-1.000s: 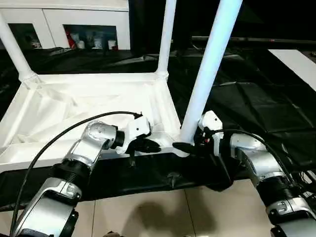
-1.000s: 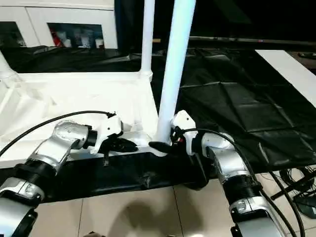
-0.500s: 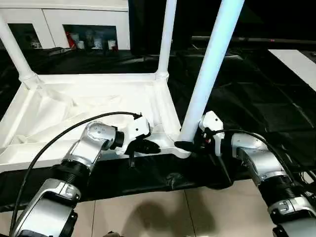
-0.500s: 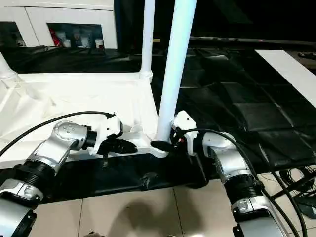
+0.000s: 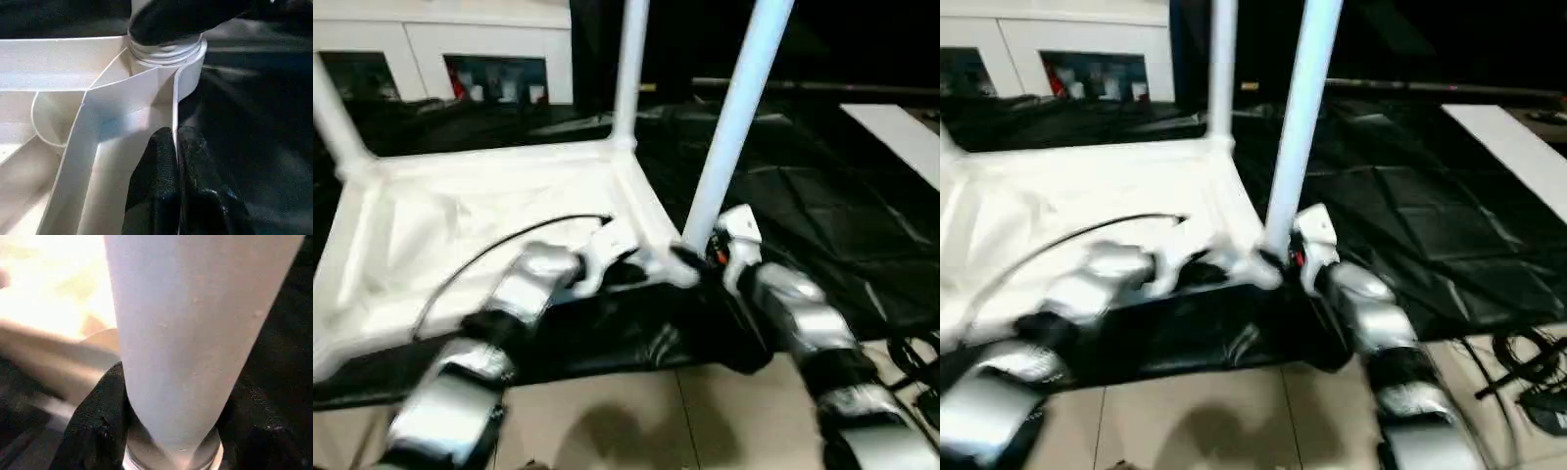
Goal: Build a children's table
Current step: Rotate leg to tighten
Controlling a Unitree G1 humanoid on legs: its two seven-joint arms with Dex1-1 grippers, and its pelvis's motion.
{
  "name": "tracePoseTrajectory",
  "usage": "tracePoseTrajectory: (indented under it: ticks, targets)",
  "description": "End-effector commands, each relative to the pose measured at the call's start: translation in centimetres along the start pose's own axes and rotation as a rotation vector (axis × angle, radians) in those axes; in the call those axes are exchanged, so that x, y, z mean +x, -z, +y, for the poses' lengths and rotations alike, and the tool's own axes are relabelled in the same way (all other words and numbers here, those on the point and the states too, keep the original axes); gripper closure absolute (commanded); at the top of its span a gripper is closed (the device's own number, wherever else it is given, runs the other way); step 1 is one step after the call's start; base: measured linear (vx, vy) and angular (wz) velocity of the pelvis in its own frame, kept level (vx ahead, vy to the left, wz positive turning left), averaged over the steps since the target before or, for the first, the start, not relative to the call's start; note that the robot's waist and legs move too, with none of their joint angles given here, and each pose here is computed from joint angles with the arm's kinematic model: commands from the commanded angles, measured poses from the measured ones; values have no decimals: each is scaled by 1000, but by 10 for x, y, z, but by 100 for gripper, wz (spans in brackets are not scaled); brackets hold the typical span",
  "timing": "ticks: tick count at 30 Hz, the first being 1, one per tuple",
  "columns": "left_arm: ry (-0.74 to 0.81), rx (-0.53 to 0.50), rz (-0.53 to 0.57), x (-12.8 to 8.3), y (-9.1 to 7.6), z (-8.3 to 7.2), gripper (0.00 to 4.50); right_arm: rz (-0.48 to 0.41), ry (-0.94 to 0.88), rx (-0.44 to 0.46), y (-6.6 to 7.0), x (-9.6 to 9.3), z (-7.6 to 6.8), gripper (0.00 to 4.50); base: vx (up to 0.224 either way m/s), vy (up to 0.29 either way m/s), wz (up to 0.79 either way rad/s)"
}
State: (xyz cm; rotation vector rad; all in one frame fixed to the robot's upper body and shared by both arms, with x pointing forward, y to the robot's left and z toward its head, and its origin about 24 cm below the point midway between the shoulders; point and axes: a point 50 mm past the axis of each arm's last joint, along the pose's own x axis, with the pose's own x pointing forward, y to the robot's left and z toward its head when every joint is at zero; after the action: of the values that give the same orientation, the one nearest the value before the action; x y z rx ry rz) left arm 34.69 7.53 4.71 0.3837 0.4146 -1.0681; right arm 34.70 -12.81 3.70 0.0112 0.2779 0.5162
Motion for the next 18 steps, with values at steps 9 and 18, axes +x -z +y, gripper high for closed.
tracePoseTrajectory:
  ticks: [9,18]
  targets:
    - [12,18,8,22,-11,-13,450,12,-64,-37,-2,21,34,214,0,0,0]
    - [102,74,34,4,4,-7,450,-4,-259,-157,-5,2,20,134,0,0,0]
